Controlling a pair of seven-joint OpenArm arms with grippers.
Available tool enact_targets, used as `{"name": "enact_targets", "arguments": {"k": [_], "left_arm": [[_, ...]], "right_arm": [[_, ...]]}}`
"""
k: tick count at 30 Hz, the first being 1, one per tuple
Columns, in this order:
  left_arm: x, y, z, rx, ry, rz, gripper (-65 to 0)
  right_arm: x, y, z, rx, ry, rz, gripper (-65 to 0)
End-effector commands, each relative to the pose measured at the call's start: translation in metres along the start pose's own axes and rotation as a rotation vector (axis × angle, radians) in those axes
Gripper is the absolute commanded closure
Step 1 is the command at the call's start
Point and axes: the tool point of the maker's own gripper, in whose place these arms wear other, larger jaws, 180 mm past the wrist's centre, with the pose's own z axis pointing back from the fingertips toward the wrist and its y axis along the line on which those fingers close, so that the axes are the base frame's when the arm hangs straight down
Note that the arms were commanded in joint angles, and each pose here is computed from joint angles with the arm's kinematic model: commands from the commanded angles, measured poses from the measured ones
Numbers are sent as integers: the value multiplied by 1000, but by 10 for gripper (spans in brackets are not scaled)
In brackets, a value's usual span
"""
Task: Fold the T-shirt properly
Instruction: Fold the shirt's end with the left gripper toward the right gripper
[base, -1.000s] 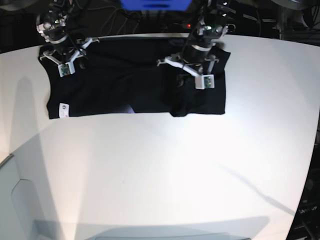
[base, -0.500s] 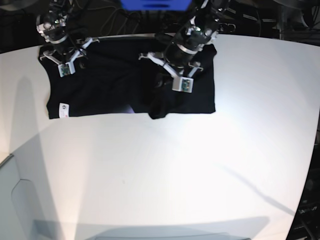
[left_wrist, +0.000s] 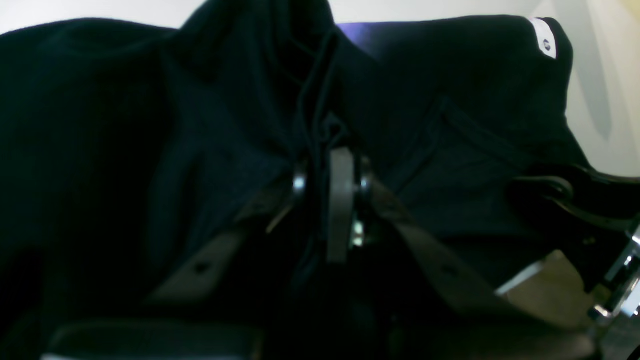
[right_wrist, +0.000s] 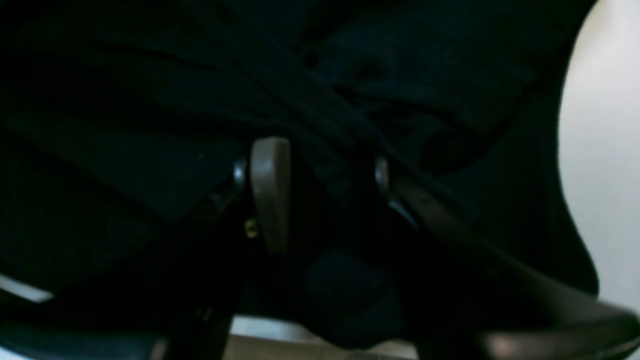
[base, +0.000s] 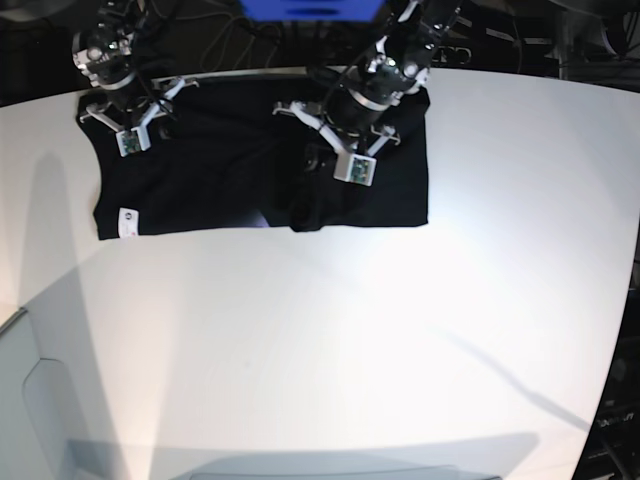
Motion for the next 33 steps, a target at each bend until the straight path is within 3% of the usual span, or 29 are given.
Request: {"name": "enact_targets", "arguments": {"k": [1, 27, 30, 33], "left_arm": [[12, -9, 0, -27, -42, -9, 0], [17, -37, -22, -123, -25, -141, 0], [15, -36, -24, -117, -19, -140, -44], [15, -36, -24, -117, -19, -140, -142]], "right_arm": [[2, 0, 2, 5, -5, 13, -223], [1, 1, 2, 5, -4, 13, -223], [1, 1, 2, 5, -4, 13, -223], [1, 1, 2, 5, -4, 13, -223]]}}
